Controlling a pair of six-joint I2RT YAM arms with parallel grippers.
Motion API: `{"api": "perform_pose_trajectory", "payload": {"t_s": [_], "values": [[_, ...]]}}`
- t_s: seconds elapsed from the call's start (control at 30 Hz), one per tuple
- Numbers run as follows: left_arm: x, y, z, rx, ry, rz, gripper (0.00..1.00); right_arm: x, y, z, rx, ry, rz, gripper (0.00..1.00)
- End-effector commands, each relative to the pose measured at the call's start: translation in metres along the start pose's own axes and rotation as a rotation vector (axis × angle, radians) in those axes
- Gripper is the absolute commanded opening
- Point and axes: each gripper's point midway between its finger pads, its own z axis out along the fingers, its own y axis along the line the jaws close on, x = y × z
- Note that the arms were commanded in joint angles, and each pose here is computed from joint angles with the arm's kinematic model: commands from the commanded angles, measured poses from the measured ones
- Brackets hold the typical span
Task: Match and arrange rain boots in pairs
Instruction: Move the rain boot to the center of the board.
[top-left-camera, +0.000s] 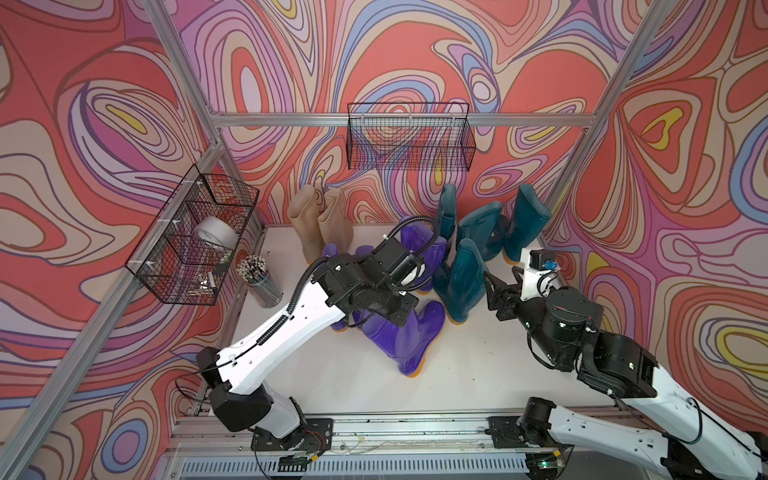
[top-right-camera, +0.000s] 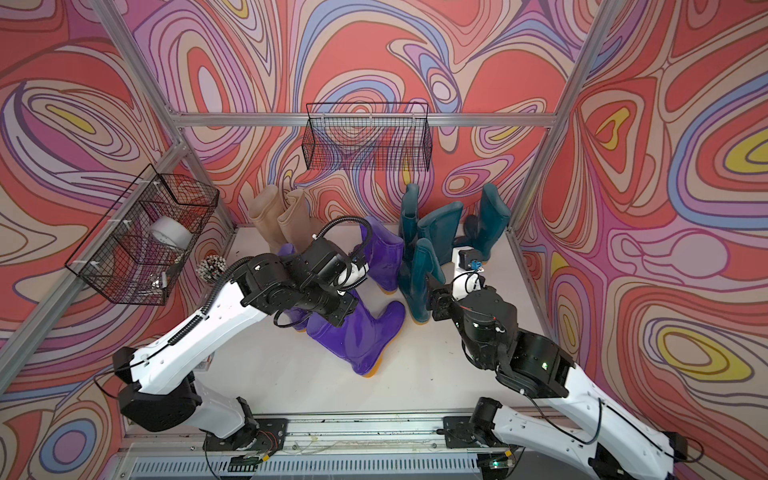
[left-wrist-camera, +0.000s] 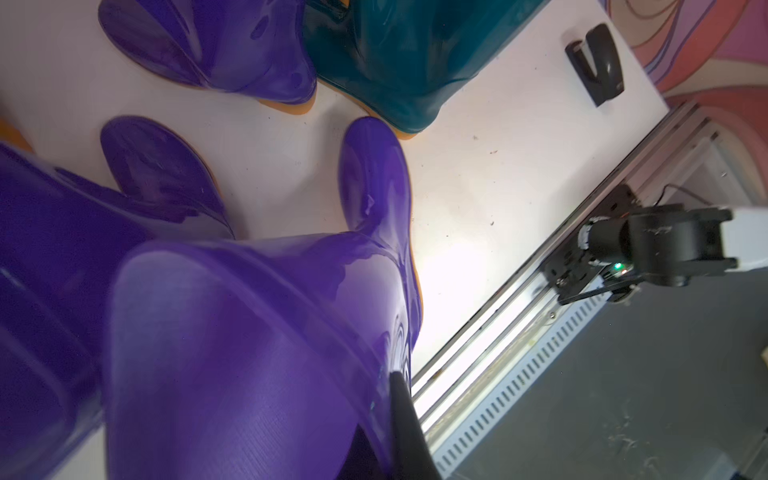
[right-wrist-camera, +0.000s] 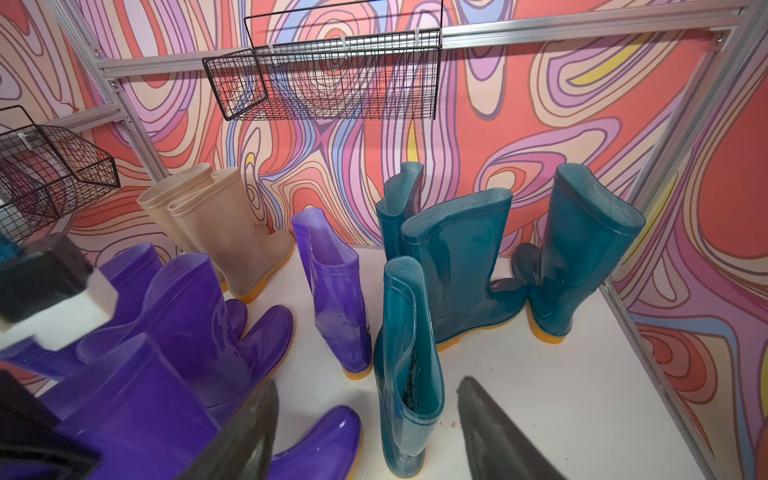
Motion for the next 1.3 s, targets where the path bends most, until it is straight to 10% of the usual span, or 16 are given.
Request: {"api": "perform_pose_trajectory", "payload": {"t_s": [0.0,0.63,1.27], "values": [[-0.016,-0.008,-0.017,0.037,-0.132,-0.196,0.0,-0.007,0.001,0.005,0.028,-0.01,0.0,0.69],[-0.027,0.005,0.03,-0.072,-0.162,-0.256,0.0,0.003,0.03,0.063,0.022,0.072,-0.062,0.69],[-0.045,0.017,0.014,-0.11,-0.274,-0.239,0.0,0.028,0.032,0.218,-0.113,0.323,-0.033,0.78]]}}
